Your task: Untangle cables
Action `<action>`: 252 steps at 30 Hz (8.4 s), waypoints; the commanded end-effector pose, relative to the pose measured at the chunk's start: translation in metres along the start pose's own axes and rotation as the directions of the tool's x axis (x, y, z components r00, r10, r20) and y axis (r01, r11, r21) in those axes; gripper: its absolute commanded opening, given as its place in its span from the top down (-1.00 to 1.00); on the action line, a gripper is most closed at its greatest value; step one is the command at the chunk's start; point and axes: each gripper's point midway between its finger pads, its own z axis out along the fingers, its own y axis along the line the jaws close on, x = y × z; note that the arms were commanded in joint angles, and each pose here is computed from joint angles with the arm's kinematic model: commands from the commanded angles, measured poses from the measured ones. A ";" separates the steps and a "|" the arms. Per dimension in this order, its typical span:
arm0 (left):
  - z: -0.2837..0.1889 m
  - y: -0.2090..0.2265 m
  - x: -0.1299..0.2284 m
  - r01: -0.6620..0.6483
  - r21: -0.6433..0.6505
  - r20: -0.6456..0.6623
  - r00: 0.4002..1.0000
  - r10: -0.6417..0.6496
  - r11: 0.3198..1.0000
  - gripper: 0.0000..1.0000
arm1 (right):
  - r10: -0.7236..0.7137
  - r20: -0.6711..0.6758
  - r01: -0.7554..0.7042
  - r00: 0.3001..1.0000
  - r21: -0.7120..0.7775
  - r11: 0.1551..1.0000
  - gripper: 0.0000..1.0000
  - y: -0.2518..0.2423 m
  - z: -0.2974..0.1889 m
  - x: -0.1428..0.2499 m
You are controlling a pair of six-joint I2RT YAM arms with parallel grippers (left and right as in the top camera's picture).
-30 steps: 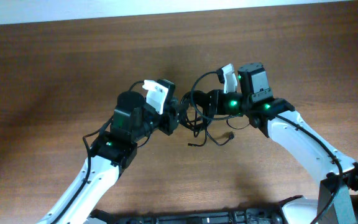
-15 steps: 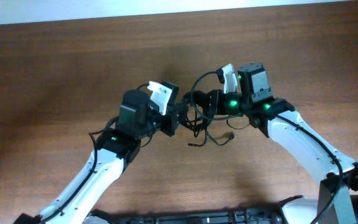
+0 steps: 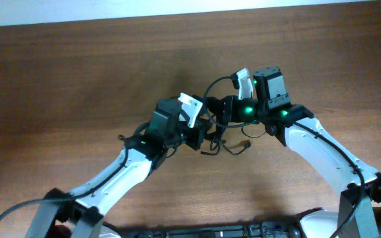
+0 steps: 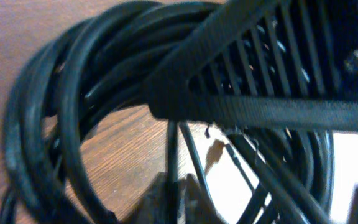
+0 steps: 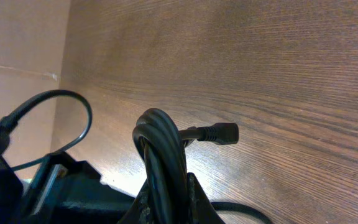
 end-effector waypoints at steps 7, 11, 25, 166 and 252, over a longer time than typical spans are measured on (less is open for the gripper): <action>-0.077 0.016 -0.066 0.036 -0.081 0.193 0.981 -0.020 0.996 -0.41 | -0.023 0.026 0.024 0.999 -0.045 0.999 0.92 0.017 -0.007 -0.011; -0.149 0.042 -0.085 0.282 -0.245 0.379 0.908 -0.176 0.928 -0.98 | 0.189 0.025 -0.187 0.982 -0.068 0.980 0.92 0.020 -0.007 -0.014; -0.121 0.063 -0.029 0.709 -0.204 0.293 0.702 -0.649 0.675 -0.99 | 0.202 0.051 -0.185 0.978 -0.233 0.955 0.92 0.083 0.006 -0.022; -0.152 0.063 -0.080 0.324 -0.271 0.376 0.903 -0.210 0.906 1.00 | -0.355 0.126 0.348 0.926 0.075 0.934 -0.19 0.066 0.008 -0.002; -0.171 0.035 -0.098 -0.233 -0.135 0.344 0.900 0.266 0.963 -0.49 | -0.492 0.070 0.496 0.868 -0.188 0.848 0.92 0.027 -0.007 -0.010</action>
